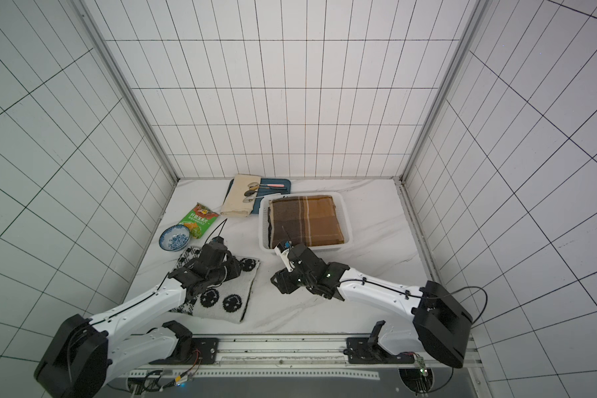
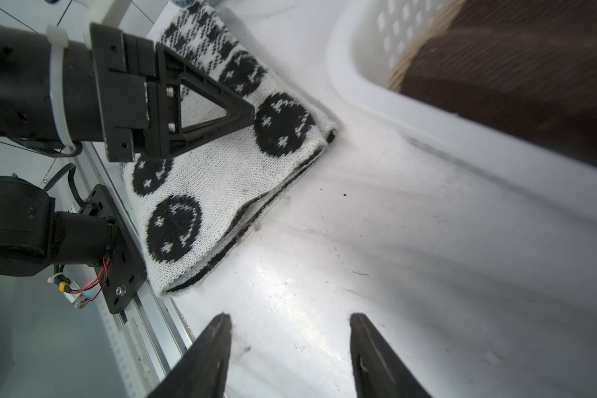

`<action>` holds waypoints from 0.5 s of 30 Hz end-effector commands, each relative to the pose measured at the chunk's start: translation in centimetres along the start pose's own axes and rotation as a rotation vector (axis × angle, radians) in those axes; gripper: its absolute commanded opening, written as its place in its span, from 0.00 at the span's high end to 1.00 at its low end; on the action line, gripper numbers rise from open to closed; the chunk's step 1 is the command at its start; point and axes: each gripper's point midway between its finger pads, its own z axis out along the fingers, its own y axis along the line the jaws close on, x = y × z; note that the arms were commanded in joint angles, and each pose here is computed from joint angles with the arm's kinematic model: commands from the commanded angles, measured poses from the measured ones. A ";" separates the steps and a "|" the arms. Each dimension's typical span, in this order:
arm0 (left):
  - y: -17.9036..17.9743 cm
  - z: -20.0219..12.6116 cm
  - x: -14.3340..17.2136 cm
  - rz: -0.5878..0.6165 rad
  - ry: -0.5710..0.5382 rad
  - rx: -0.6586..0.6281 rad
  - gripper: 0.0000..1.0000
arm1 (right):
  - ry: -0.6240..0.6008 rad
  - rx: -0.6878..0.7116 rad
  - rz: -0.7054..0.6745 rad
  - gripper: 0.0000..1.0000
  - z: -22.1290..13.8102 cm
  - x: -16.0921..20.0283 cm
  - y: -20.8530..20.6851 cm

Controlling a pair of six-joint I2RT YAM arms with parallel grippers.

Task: Put the folded scarf in the basket
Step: Move the scarf to the center of the board.

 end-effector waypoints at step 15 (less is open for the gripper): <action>-0.8 -1.1 -0.5 0.045 -0.038 0.096 0.70 | -0.041 -0.068 0.058 0.00 9.0 0.7 3.9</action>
